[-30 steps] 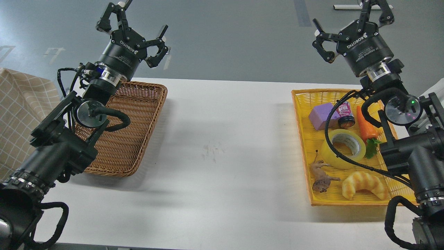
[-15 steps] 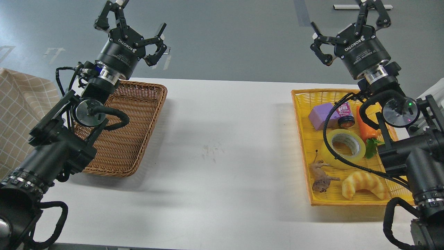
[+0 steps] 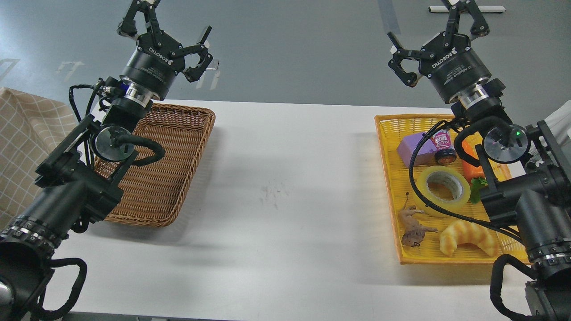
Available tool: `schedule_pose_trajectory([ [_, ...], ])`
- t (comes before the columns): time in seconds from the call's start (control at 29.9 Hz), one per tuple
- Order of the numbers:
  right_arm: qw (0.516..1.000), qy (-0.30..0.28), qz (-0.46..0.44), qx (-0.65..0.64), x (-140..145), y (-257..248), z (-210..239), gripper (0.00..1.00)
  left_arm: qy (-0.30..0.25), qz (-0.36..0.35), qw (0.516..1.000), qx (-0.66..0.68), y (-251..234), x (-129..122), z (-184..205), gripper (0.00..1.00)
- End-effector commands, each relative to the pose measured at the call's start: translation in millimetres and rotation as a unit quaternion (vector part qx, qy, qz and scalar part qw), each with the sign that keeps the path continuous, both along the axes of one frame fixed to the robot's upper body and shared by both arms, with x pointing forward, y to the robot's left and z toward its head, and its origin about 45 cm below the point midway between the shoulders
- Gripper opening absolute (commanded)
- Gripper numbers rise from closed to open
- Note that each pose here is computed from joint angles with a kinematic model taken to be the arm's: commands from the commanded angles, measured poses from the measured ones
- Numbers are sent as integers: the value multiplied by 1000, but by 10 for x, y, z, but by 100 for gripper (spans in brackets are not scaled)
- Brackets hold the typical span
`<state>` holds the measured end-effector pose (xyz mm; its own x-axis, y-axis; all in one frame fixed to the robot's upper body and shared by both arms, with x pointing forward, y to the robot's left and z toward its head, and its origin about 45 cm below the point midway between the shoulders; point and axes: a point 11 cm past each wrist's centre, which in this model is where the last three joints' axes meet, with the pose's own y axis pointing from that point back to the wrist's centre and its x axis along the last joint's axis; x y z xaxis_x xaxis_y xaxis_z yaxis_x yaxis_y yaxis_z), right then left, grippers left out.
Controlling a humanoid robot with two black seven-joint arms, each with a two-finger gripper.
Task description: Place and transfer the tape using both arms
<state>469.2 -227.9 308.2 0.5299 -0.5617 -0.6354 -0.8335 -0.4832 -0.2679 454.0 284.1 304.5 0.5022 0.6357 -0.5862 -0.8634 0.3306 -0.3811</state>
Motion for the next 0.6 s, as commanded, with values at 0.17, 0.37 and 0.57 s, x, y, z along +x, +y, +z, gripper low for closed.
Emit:
schedule_pose_trajectory([
  [0.17,1000,1,0,-1,-3,-1,-14,100,-8,-5,1000,-2,-39,-1,59,98],
  [0.37,1000,0,0,-9,1,-11,-10,100,-6,-4,1000,2,-15,-4,51,98],
  [0.57,992,-2,30,-127,-48,32,-97,100,-7,-4,1000,8,-8,-5,52,98],
])
